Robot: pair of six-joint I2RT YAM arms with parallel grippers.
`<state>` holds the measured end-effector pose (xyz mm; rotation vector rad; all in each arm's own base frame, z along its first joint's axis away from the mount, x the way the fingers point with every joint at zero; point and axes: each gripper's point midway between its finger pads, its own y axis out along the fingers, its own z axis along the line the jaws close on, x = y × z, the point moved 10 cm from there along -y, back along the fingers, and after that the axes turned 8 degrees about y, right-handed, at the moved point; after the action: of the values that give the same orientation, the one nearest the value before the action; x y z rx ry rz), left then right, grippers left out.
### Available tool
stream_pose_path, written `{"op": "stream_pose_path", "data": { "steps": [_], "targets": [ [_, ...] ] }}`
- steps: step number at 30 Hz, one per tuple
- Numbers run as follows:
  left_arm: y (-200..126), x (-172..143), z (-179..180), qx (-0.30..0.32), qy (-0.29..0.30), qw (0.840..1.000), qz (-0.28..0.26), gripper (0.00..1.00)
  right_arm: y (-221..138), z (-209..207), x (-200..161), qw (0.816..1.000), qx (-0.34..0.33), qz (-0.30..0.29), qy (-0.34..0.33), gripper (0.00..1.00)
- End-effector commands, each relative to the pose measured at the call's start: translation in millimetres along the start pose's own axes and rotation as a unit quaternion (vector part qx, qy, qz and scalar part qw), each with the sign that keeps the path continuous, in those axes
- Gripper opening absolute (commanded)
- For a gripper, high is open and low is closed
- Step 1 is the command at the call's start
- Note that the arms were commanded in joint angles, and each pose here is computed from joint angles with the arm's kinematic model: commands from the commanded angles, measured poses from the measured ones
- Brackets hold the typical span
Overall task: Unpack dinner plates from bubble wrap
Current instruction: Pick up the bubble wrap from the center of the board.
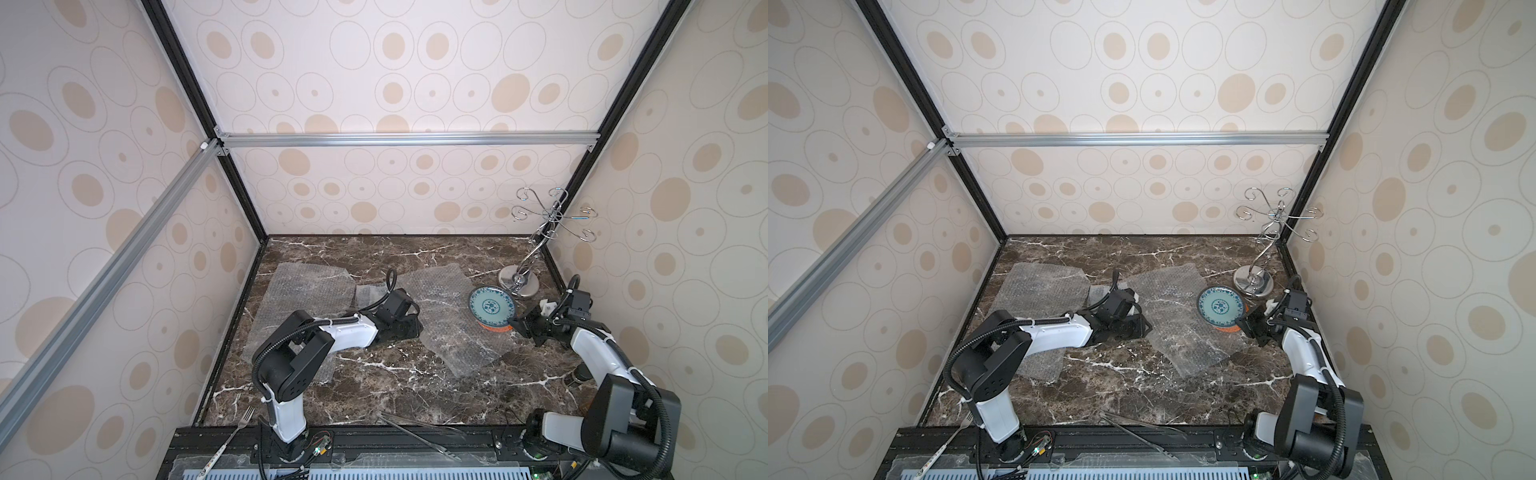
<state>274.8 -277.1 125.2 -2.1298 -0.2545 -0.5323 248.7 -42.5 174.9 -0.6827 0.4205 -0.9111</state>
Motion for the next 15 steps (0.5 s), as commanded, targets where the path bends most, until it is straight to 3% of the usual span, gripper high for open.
{"op": "stream_pose_path", "data": {
  "steps": [1,6,15],
  "targets": [
    [-5,12,-11,-0.006,-0.002,0.999,-0.032,0.11,-6,11,8,1.000,0.022,-0.003,-0.013,0.00],
    [-16,19,-12,-0.005,-0.001,0.999,-0.049,0.00,-6,10,17,1.000,0.024,-0.009,-0.006,0.00],
    [-37,31,-15,-0.003,0.012,0.998,-0.061,0.00,1,7,27,1.000,-0.003,-0.020,-0.007,0.00]
  ]
}}
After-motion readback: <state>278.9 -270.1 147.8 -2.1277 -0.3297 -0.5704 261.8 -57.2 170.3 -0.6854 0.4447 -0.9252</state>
